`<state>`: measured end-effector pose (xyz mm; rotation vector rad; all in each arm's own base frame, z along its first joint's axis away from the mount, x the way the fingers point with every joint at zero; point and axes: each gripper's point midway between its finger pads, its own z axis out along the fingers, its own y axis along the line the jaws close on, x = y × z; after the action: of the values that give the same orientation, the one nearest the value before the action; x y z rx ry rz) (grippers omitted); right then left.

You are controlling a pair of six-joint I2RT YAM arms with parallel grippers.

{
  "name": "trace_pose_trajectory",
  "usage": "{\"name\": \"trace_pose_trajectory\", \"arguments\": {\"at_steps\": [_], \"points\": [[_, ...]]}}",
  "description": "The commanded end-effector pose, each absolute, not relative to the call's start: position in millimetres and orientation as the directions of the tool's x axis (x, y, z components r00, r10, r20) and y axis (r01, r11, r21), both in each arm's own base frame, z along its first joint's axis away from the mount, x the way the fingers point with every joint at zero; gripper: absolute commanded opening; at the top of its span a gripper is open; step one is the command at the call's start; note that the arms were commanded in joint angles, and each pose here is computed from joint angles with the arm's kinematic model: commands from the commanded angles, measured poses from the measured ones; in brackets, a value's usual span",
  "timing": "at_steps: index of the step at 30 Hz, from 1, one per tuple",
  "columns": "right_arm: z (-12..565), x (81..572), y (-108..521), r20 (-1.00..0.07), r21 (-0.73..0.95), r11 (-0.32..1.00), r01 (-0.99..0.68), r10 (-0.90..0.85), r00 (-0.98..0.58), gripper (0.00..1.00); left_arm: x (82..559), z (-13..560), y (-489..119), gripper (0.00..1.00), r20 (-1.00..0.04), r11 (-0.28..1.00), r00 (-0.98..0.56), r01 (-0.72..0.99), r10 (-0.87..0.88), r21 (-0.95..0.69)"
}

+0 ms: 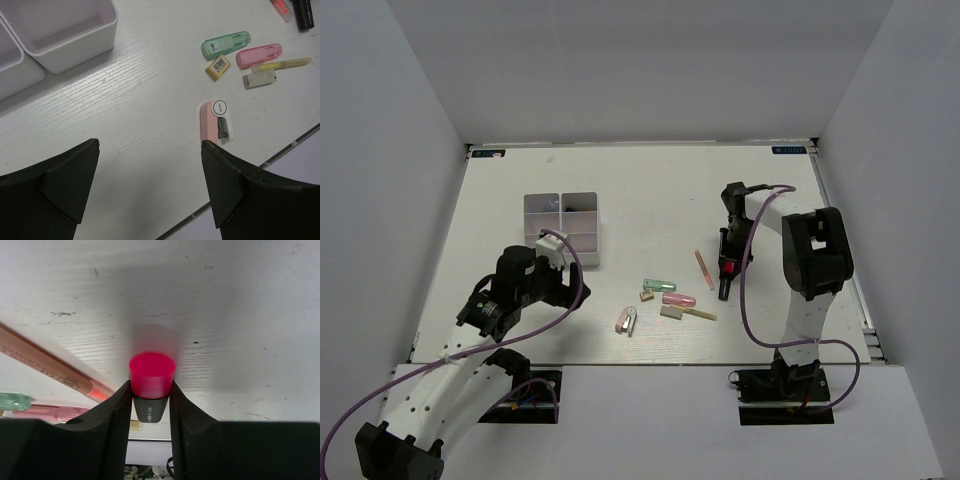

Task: Sort the stationery into containers
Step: Grab a piece of stationery with the right arm, then place the stationery into the container

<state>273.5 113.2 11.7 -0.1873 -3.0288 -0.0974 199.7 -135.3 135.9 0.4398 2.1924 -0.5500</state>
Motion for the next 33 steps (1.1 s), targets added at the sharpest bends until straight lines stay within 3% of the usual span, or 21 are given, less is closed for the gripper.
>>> {"name": "trace_pose_trajectory", "arguments": {"at_steps": [1, 8, 14, 19, 21, 24, 26, 28, 29, 33], "points": [[-5, 278, 117, 0.090, 0.111, 0.987, 0.116, 0.106, -0.990, 0.00, 201, 142, -134, 0.93, -0.798, 0.844, -0.590, 0.487, 0.126, -0.227], [60, 338, 158, -0.145, 0.301, 0.944, -0.135, -0.095, -0.985, 0.00, 203, 144, -130, 0.93, -0.812, 0.854, -0.571, 0.477, 0.120, -0.208], [110, 377, 198, -0.290, 0.345, 0.870, -0.353, -0.259, -0.922, 0.00, 206, 149, -125, 0.93, -0.831, 0.868, -0.544, 0.461, 0.112, -0.185], [177, 425, 256, -0.576, 0.235, 0.742, -0.628, -0.414, -0.704, 0.00, 216, 160, -109, 0.92, -0.882, 0.912, -0.467, 0.386, 0.064, -0.138], [198, 432, 288, -0.677, 0.117, 0.647, -0.753, -0.503, -0.537, 0.00, 221, 161, -92, 0.91, -0.902, 0.949, -0.430, 0.297, 0.035, -0.105], [231, 435, 337, -0.807, -0.001, 0.496, -0.868, -0.513, -0.293, 0.00, 227, 171, -72, 0.89, -0.935, 0.976, -0.354, 0.201, -0.003, -0.079], [256, 426, 371, -0.889, -0.021, 0.371, -0.929, -0.433, -0.153, 0.00, 227, 175, -66, 0.89, -0.947, 0.983, -0.321, 0.172, -0.013, -0.072], [259, 402, 397, -0.919, 0.040, 0.262, -0.964, -0.370, -0.139, 0.00, 227, 175, -62, 0.89, -0.949, 0.986, -0.315, 0.151, -0.013, -0.064], [277, 410, 411, -0.951, -0.012, 0.248, -0.969, -0.303, -0.066, 0.00, 227, 177, -61, 0.89, -0.952, 0.987, -0.306, 0.148, -0.016, -0.064], [297, 410, 452, -0.985, -0.002, 0.208, -0.978, -0.167, -0.033, 0.00, 228, 177, -58, 0.89, -0.951, 0.989, -0.310, 0.136, -0.012, -0.057]]}}
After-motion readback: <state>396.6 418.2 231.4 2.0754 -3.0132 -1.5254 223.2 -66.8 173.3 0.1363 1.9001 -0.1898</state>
